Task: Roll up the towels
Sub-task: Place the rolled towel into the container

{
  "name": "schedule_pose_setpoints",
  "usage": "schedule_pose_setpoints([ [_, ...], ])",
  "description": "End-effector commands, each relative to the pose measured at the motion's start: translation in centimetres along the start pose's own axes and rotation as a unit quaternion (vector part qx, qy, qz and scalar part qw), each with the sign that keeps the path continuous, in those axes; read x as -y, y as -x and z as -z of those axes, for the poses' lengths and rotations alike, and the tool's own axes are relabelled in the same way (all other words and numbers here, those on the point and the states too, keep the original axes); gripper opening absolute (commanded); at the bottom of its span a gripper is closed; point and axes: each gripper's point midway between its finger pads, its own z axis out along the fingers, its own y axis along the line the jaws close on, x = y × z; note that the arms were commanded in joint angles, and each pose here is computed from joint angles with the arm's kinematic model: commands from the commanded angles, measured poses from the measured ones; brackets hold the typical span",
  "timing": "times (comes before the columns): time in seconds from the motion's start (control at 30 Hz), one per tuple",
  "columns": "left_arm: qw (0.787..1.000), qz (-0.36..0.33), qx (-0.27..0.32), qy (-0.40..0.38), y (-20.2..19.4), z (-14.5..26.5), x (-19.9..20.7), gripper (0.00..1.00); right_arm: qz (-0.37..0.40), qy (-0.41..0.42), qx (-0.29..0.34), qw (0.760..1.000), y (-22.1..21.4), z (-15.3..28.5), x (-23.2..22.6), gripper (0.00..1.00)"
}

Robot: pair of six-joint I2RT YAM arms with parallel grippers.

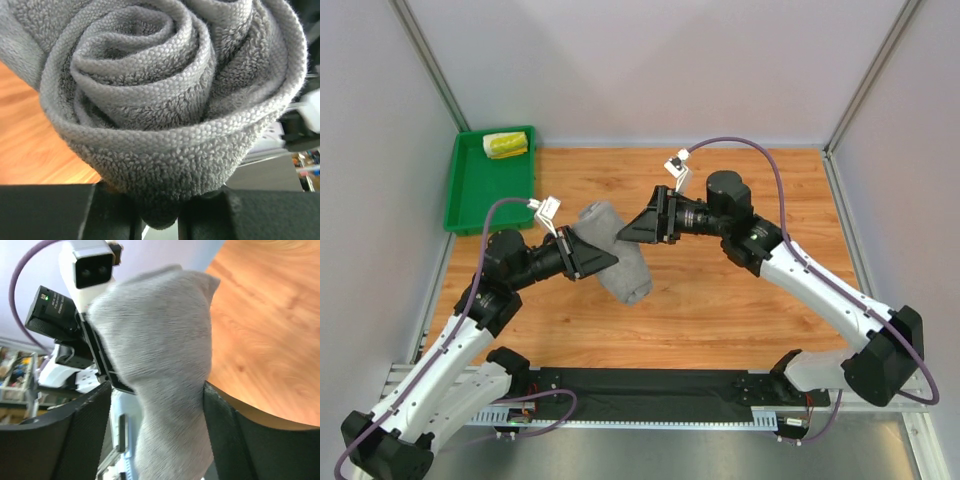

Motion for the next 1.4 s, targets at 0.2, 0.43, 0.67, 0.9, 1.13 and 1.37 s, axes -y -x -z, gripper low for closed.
schedule_pose_setpoints([
  [0.2, 0.988, 0.044, -0.030, 0.143, -1.9, 1.1, -6.0, 0.00, 0.101, -0.120, 0.087, 0.984, 5.1, 5.8, 0.8, 0.85],
  [0.43, 0.979, 0.024, 0.044, 0.197, 3.3, 3.0, -7.6, 0.00, 0.091, -0.148, 0.102, 0.980, 5.0, 8.4, 1.8, 0.86],
  [0.67, 0.948, 0.033, 0.156, 0.277, 11.9, 5.3, -12.5, 0.00, 0.073, -0.155, 0.080, 0.982, 2.4, 8.6, 3.8, 0.85],
  [0.9, 0.889, 0.068, 0.326, 0.314, 23.7, 9.5, -18.8, 0.00, 0.062, -0.161, 0.054, 0.983, 1.0, 7.9, 6.1, 0.85],
  [1.13, 0.839, 0.071, 0.421, 0.338, 31.9, 12.2, -26.1, 0.00, 0.046, -0.141, 0.022, 0.989, 0.3, 6.2, 7.6, 0.84],
  [1.37, 0.819, 0.089, 0.464, 0.327, 37.4, 12.6, -33.9, 0.00, 0.039, -0.129, -0.010, 0.991, -0.2, 4.7, 9.0, 0.84],
])
